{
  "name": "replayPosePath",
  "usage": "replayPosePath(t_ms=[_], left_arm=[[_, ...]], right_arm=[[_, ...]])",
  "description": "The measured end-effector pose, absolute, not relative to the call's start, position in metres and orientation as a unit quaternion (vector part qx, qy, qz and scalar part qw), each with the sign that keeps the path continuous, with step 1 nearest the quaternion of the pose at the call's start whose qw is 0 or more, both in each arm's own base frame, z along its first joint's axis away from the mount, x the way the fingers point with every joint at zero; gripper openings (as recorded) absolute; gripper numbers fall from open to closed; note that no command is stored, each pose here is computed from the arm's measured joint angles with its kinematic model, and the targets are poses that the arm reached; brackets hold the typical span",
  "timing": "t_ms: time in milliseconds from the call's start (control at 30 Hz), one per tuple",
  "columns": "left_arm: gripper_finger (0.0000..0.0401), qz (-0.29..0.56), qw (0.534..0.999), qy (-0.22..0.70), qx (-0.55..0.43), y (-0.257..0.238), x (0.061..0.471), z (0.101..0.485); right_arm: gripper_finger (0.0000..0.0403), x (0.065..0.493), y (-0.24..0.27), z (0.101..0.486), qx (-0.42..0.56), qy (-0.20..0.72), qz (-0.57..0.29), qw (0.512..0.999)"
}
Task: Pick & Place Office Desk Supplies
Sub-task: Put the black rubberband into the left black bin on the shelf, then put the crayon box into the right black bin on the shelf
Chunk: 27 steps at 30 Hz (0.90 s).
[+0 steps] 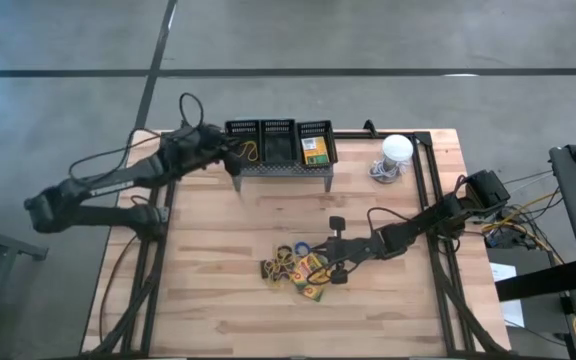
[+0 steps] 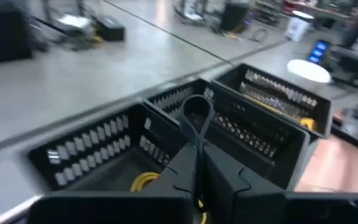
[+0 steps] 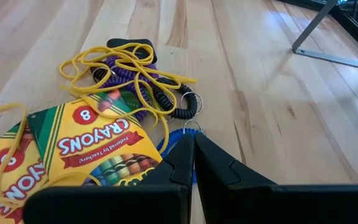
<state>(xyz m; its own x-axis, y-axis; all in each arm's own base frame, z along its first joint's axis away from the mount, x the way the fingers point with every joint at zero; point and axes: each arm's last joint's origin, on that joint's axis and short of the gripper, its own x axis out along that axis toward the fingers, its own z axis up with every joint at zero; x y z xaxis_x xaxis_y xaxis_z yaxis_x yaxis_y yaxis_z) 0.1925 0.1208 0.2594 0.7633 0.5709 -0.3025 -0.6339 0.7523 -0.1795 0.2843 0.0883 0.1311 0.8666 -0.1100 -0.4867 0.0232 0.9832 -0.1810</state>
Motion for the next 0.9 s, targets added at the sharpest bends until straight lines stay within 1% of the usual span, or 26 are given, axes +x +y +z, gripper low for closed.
replayPosePath(t_ms=[100, 233, 333, 400, 500, 700, 900], left_arm=[[0.0056, 0.307, 0.932, 0.131, -0.143, 0.126, 0.2, 0.25], [0.0104, 0.306, 0.93, 0.152, -0.138, 0.13, 0.204, 0.242], [0.0134, 0.312, 0.929, 0.149, -0.136, 0.129, 0.203, 0.243], [0.0147, 0.313, 0.93, 0.141, -0.134, 0.128, 0.201, 0.247], [0.0154, 0.314, 0.932, 0.118, -0.14, 0.124, 0.197, 0.255], [0.0152, 0.299, 0.939, 0.095, -0.142, 0.111, 0.188, 0.269], [0.0152, 0.245, 0.959, 0.064, -0.124, 0.085, 0.195, 0.281]], right_arm=[[0.0009, 0.284, 0.088, 0.131, -0.086, 0.256, -0.034, 0.962], [0.0008, 0.284, 0.088, 0.131, -0.087, 0.256, -0.034, 0.962], [0.0008, 0.284, 0.088, 0.131, -0.085, 0.257, -0.034, 0.962], [0.0008, 0.284, 0.088, 0.131, -0.085, 0.257, -0.034, 0.962], [0.0008, 0.284, 0.088, 0.131, -0.086, 0.257, -0.033, 0.962], [0.0008, 0.284, 0.088, 0.131, -0.087, 0.257, -0.033, 0.962], [0.0008, 0.284, 0.088, 0.131, -0.087, 0.257, -0.033, 0.962]])
